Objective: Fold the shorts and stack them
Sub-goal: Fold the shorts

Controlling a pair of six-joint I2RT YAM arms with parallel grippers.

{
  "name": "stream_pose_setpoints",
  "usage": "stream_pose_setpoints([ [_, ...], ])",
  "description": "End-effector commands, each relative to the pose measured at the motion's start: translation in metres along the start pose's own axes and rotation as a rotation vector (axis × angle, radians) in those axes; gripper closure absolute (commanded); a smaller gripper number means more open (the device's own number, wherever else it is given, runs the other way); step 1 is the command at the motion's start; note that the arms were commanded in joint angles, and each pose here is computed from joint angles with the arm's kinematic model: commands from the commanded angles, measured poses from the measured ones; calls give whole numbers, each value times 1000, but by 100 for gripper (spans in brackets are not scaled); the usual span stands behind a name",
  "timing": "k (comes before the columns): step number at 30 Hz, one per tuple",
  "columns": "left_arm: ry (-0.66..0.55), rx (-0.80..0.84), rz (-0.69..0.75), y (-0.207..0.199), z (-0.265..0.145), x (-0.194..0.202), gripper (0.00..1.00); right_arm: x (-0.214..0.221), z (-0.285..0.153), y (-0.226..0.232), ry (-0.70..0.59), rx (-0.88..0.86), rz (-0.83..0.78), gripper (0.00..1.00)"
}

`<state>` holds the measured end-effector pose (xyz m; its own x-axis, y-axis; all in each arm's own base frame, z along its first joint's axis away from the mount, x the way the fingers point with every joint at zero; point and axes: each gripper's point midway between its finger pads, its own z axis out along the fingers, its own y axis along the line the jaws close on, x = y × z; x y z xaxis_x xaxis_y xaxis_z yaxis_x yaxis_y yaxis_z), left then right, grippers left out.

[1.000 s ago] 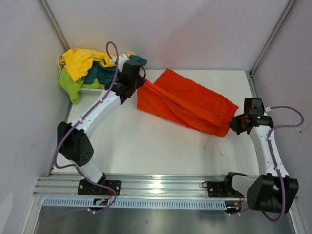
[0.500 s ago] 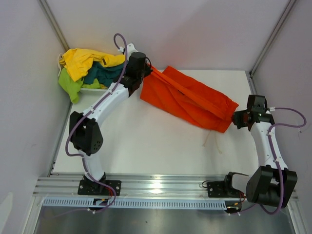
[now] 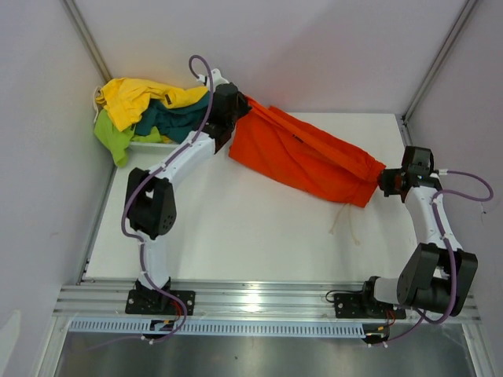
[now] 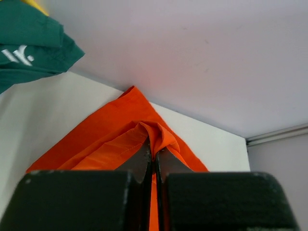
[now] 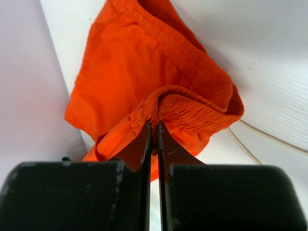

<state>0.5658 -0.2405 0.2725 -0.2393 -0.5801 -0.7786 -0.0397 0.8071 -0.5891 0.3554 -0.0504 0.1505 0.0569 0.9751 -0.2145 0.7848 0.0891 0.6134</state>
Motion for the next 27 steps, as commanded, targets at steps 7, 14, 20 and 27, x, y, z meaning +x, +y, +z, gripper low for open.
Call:
stream_pose_setpoints([
  [7,-260,187,-168,-33,26,-74,100,-36,30,27,-106,-73,120,100],
  [14,-283,209,-182,-38,50,-71,100,-39,50,29,-120,-58,149,100],
  [20,-271,185,-196,-26,74,-53,100,-43,71,33,-130,-47,149,100],
  [27,-254,168,-215,-9,98,-25,100,-48,89,33,-162,-24,172,100],
])
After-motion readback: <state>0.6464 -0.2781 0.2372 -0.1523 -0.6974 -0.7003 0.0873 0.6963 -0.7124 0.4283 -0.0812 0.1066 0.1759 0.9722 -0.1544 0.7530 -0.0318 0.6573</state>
